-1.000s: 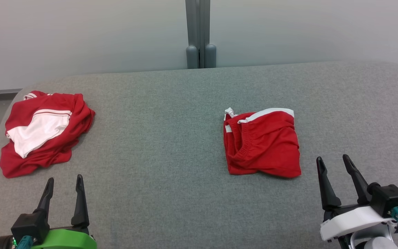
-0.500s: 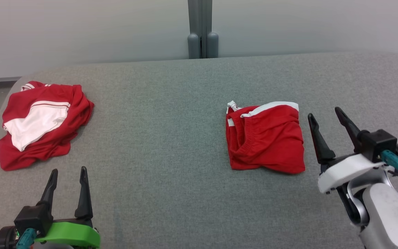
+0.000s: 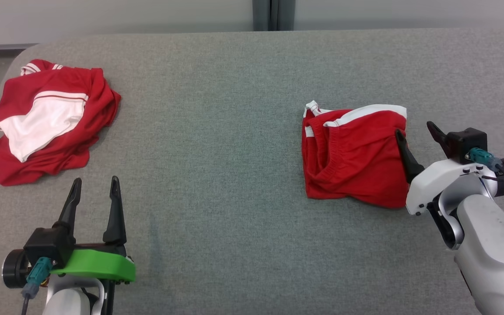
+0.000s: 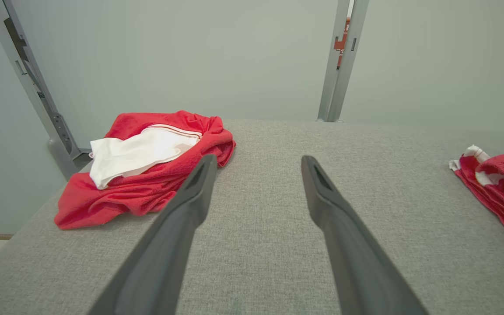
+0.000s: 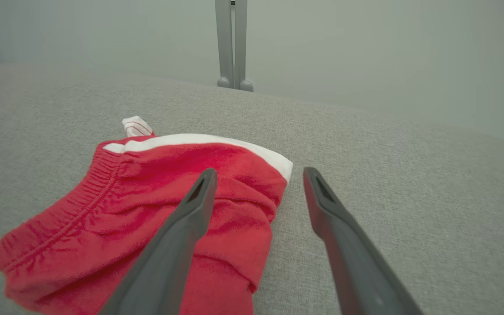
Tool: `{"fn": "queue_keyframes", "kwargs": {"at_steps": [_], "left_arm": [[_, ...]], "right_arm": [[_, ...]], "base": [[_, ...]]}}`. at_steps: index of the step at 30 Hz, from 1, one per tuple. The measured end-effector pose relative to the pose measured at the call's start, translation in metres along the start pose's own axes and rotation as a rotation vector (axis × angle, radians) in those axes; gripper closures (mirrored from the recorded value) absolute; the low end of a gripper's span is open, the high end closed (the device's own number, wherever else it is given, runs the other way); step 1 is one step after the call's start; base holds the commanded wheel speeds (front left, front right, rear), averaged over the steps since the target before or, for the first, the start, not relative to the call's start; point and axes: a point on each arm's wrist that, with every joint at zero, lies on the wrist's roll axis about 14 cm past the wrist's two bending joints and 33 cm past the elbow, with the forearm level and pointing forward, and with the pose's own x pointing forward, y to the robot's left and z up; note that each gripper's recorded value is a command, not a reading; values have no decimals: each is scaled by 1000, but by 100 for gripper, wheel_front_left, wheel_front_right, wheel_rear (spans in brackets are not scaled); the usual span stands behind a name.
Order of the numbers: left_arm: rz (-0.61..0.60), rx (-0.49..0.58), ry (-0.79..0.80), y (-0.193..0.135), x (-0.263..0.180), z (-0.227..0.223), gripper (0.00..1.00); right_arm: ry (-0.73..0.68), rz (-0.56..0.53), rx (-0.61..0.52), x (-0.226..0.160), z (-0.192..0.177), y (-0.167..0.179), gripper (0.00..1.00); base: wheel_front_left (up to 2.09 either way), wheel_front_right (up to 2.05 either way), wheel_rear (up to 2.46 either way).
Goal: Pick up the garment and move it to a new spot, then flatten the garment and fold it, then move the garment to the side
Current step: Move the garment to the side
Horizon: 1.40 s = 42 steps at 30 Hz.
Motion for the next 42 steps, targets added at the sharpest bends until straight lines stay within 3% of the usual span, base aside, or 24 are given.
{"fn": "queue_keyframes", "kwargs": {"at_steps": [9,14,15,16,17,24,30,38,42], "left_arm": [[11,0,39,4,11,-15,0],[20,-2,49,6,12,-18,0],[22,-2,51,7,12,-19,0],[24,-4,52,7,12,-19,0],[24,-5,52,7,12,-19,0],[20,-13,52,3,16,-21,0],[-11,-7,31,-7,34,-19,0],[-83,14,27,-26,73,-31,0],[-84,45,31,-18,91,-42,0]], "right_arm": [[184,-8,63,16,-66,2,0],[238,-13,113,18,-86,9,0],[245,-8,123,19,-88,12,18],[247,-9,136,20,-89,14,83],[246,-9,145,20,-88,14,100],[230,9,115,26,-80,12,100],[201,34,-35,48,-56,-16,100],[201,-51,-204,66,-33,-103,100],[218,-95,-268,65,-26,-143,100]], "base": [[0,0,0],[0,0,0],[0,0,0],[0,0,0],[0,0,0],[0,0,0],[0,0,0],[0,0,0],[0,0,0]]}}
